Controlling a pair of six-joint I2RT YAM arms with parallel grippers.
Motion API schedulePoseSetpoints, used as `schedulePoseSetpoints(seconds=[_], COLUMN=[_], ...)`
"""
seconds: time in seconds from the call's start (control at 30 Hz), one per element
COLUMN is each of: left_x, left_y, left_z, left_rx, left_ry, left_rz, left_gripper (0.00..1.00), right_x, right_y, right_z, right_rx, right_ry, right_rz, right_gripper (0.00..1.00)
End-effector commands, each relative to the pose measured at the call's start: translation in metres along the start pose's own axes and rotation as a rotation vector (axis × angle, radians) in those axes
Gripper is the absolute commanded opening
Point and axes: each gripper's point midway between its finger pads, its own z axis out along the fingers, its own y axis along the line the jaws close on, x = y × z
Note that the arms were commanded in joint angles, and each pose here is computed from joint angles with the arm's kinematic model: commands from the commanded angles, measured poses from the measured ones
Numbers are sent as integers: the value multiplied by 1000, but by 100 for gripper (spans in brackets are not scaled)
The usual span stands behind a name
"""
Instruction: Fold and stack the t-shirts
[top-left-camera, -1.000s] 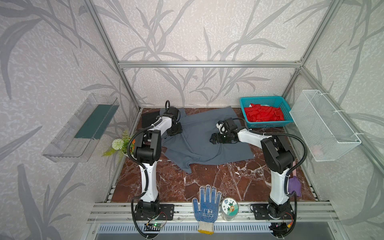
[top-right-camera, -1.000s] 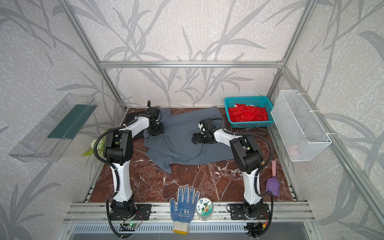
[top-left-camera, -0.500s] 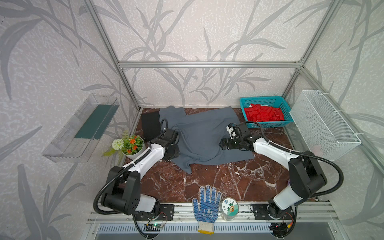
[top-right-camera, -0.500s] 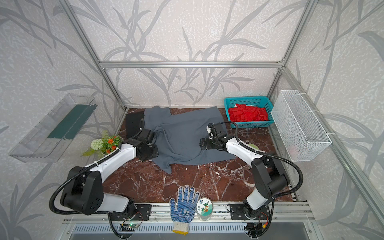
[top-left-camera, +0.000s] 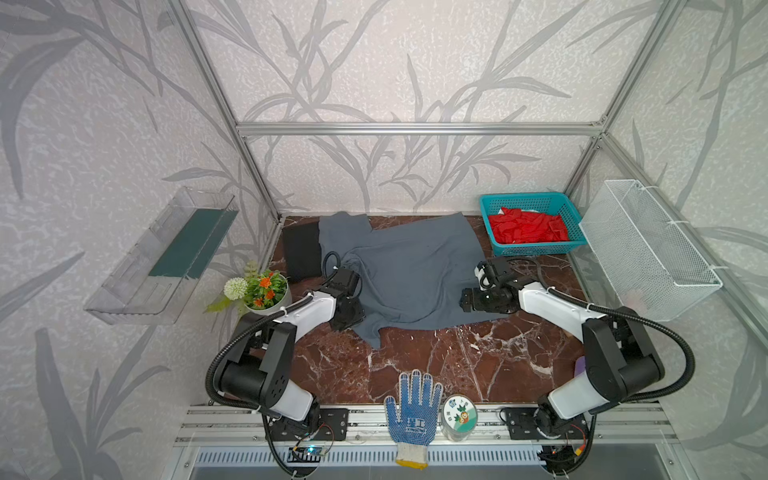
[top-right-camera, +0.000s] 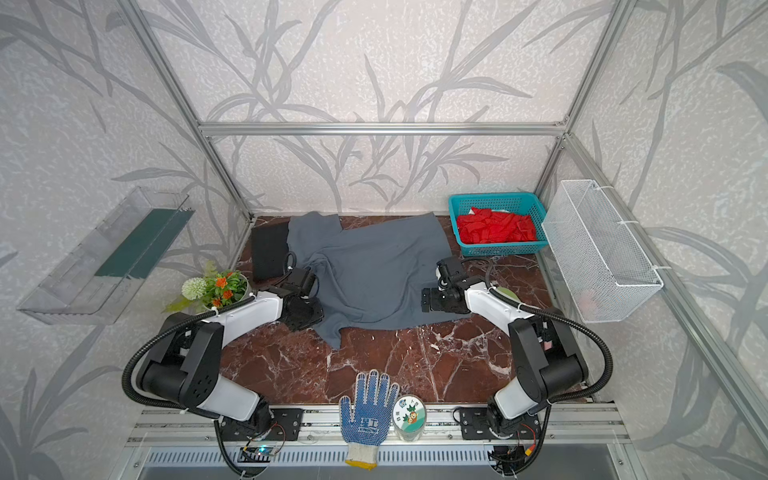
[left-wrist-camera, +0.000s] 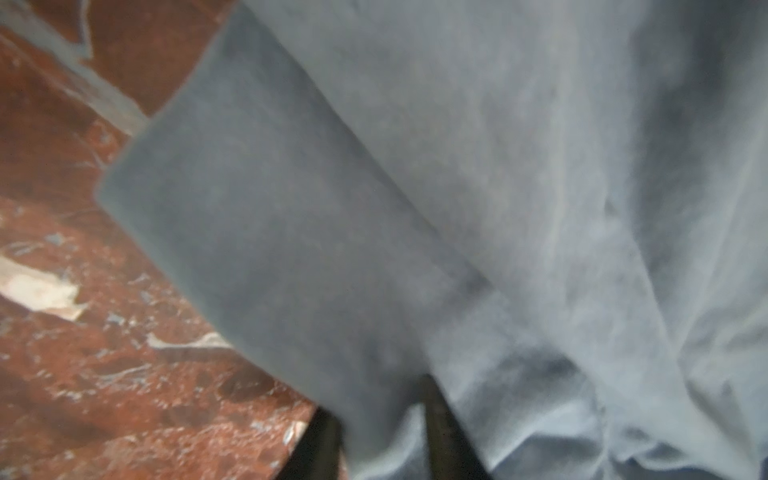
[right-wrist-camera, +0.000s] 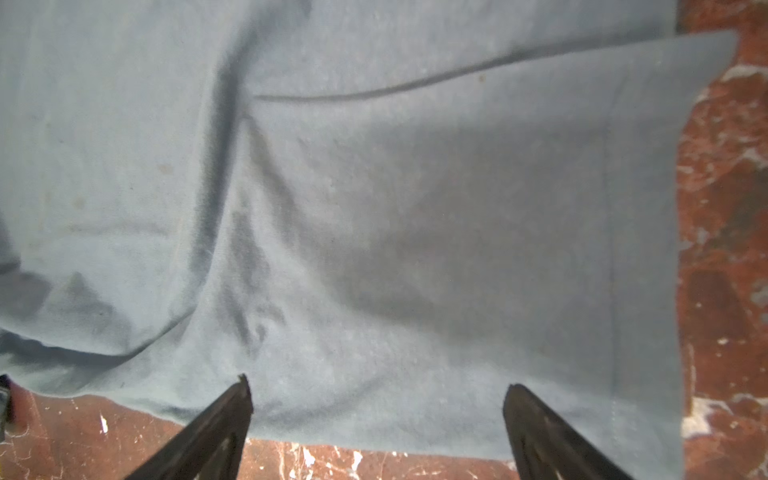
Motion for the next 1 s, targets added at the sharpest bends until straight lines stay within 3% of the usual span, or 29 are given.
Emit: schedulePoseSetpoints(seconds=[0.0,0.1,0.33,0.43,0.53,0.7,0.77,0.87,0.97], left_x=[11,14,20,4,-23,-60,-59,-51,-44], left_y=[11,20,39,14,-28,-103,-131,-163,-159], left_z=[2,-20,-82,-92,-79,-28,-17,-21,-34], left_rx=[-52,-98,-267,-237,-182,-199,-190,-116,-56], left_ry=[27,13,-65,-106,-104,-34,-22,-72,-139], left_rz=[-17,-7,43,84,140,292,366,450,449], left_gripper=[14,0,0,0,0,5,15,32,40], right_x=[-5,-5,-2,2,2,1,1,3,4], right_y=[6,5,-11,-16,-17,-15,-15,-16,-16], right_z=[-7,-7,-5,-2,0,-3,-6,-7,-6], right_rx=[-25,-24,-7,-2,-13,-28,-25,-22,-23], right_ry=[-15,-14,-6,7,9,5,2,4,6], right_rz=[0,-5,34,51,60,61,64,65,65], right_gripper=[95,95,95,95,95,95,95,95,95])
